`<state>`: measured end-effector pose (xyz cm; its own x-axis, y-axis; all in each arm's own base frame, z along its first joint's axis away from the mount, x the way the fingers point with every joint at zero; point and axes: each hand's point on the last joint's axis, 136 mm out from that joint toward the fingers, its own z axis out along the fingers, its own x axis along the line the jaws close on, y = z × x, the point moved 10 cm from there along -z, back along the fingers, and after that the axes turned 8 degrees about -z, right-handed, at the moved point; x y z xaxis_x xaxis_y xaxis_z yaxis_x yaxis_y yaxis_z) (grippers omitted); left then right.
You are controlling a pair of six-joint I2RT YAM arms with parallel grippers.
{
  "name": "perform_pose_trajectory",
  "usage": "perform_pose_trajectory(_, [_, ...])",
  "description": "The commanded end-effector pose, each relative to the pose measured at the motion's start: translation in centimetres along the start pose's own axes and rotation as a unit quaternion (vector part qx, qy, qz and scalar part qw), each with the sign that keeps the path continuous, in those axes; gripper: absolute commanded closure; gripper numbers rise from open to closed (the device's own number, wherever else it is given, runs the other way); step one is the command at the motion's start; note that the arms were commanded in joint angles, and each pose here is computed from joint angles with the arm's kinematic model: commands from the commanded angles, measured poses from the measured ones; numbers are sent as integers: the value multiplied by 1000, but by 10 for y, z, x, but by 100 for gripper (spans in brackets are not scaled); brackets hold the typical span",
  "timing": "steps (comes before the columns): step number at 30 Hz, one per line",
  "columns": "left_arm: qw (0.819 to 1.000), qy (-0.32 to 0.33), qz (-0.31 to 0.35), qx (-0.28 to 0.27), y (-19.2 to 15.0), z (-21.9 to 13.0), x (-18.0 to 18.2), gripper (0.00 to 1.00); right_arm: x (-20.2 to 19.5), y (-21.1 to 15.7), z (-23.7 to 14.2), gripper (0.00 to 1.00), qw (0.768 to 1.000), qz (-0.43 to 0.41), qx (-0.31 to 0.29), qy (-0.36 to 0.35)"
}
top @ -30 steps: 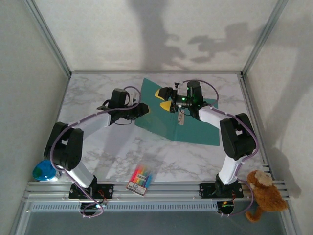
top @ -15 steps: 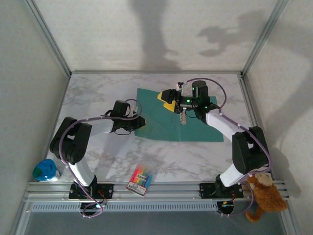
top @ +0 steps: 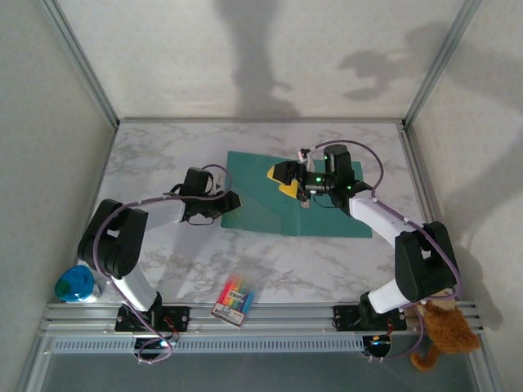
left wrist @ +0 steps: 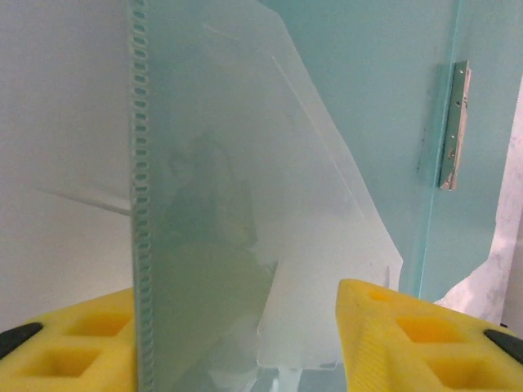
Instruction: Put the files into the folder
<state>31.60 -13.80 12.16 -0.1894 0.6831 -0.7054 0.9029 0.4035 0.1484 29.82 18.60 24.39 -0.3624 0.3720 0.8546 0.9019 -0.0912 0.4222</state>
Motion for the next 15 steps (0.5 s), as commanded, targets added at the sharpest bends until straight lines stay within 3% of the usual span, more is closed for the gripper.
perform_pose_trajectory(1, [999,18,10,-32,4,-19,-5,43,5,-2,-7,1,1000,-15,-6,-5])
perform_pose_trajectory(15, [990,38,-29,-135,-7,-92,4,33,4,-10,6,1,1000,-6,26,-12])
